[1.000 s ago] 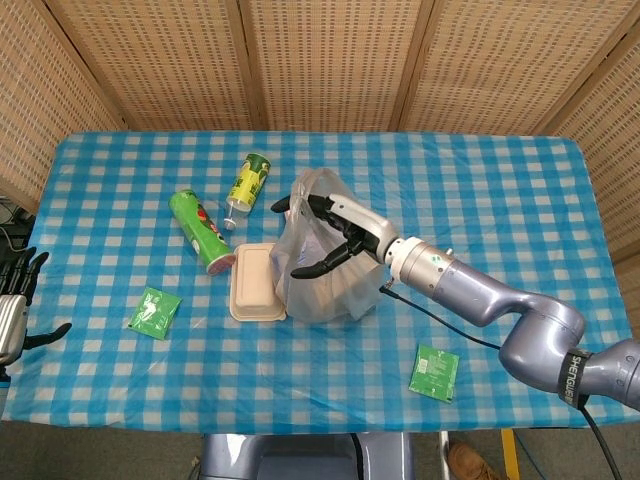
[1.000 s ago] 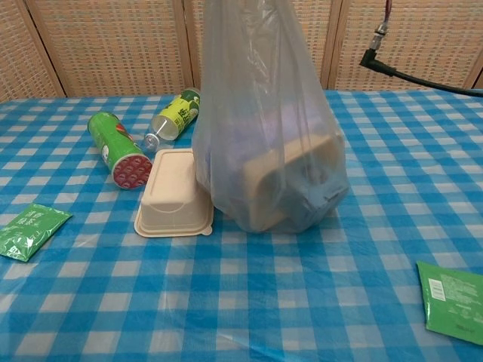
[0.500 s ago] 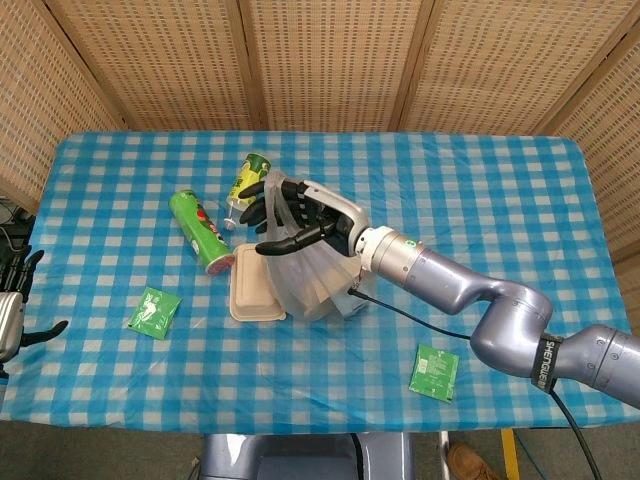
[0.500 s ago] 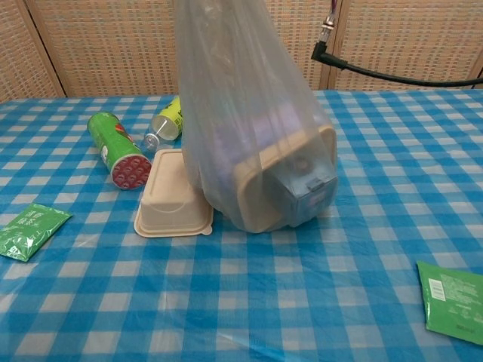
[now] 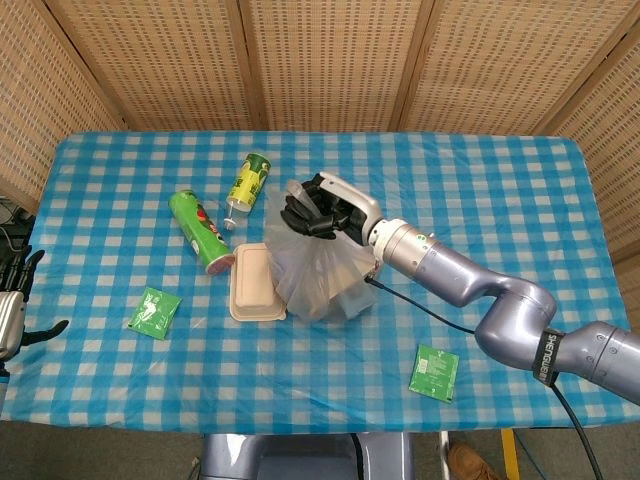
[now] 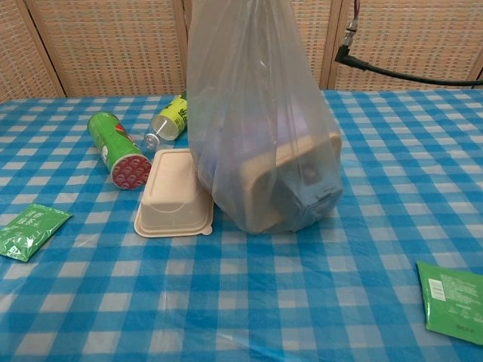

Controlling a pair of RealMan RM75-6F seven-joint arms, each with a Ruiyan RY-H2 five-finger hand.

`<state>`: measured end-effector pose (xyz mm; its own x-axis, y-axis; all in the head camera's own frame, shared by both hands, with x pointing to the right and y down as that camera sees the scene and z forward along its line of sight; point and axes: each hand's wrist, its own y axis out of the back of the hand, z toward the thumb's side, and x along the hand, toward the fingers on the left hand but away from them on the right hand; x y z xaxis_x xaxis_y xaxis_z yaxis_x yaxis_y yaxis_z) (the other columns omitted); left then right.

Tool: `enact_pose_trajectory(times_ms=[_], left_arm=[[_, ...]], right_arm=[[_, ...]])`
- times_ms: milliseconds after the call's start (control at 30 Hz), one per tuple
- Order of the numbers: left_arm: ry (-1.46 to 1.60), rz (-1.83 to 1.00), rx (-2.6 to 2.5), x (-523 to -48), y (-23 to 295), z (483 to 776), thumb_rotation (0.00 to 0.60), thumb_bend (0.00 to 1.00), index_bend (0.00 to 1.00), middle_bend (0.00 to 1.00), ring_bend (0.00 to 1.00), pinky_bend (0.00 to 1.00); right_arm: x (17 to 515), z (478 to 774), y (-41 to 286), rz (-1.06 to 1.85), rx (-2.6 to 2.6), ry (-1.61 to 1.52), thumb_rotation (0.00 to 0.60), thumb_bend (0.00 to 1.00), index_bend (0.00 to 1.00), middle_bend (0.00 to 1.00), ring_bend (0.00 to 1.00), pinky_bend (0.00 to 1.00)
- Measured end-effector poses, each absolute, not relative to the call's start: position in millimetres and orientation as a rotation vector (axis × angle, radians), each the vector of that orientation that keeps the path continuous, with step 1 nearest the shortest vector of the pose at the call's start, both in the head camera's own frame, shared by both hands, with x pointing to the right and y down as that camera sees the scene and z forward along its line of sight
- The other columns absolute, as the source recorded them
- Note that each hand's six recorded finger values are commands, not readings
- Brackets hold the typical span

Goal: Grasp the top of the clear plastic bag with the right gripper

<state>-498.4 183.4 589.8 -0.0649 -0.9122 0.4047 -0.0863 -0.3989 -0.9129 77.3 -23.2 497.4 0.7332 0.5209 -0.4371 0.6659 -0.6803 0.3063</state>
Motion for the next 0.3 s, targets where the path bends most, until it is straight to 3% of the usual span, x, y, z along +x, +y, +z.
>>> enact_pose_trajectory(times_ms=[300], left_arm=[[1.107,-1.538,-1.535,-498.6,183.0,589.1,0.600,0.00,0.00,0.00,0.00,0.00]], right_arm=[[90.3,476.1,-41.4,-0.420,2.505,1.011,0.600,1.00,0.88,0.93,0.90,1.00]])
